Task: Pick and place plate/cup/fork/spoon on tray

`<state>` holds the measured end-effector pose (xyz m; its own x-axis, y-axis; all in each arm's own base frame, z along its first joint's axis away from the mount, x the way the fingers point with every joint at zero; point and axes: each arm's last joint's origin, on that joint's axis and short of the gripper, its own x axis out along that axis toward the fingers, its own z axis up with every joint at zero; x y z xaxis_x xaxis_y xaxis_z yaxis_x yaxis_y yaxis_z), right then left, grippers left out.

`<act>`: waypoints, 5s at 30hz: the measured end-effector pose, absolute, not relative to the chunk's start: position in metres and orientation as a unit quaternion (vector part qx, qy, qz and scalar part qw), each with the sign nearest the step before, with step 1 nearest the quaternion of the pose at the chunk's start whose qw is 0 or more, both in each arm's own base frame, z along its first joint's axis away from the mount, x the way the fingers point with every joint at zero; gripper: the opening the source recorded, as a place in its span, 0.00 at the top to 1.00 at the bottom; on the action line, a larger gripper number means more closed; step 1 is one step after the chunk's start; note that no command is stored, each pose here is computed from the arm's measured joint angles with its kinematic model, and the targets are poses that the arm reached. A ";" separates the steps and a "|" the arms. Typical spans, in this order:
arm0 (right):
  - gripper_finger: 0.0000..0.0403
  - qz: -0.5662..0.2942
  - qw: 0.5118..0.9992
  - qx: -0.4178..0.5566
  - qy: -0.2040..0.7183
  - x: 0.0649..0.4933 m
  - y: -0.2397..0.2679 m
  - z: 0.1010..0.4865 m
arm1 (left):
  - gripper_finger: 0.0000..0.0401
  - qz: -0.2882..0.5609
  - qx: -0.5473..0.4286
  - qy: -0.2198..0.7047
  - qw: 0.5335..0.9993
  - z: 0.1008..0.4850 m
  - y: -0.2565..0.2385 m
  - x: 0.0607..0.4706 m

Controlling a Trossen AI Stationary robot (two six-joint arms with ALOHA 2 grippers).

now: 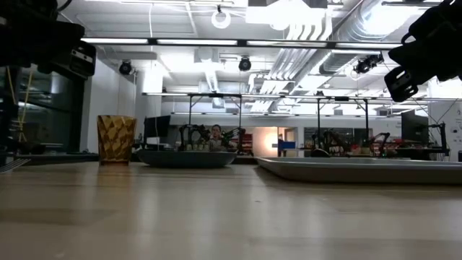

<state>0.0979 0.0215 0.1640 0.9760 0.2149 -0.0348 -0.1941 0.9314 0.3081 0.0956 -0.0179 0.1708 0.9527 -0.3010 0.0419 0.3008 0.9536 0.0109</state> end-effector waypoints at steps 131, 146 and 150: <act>1.00 0.104 0.982 0.153 0.034 0.098 0.022 0.164 | 0.42 0.194 -0.180 0.533 0.804 0.157 0.114 0.309; 1.00 0.104 0.982 0.153 0.034 0.098 0.022 0.164 | 0.94 0.206 -0.072 0.543 0.811 0.142 0.113 0.323; 1.00 0.104 0.982 0.153 0.034 0.098 0.022 0.164 | 0.97 0.198 -0.036 0.520 0.830 0.175 0.117 0.336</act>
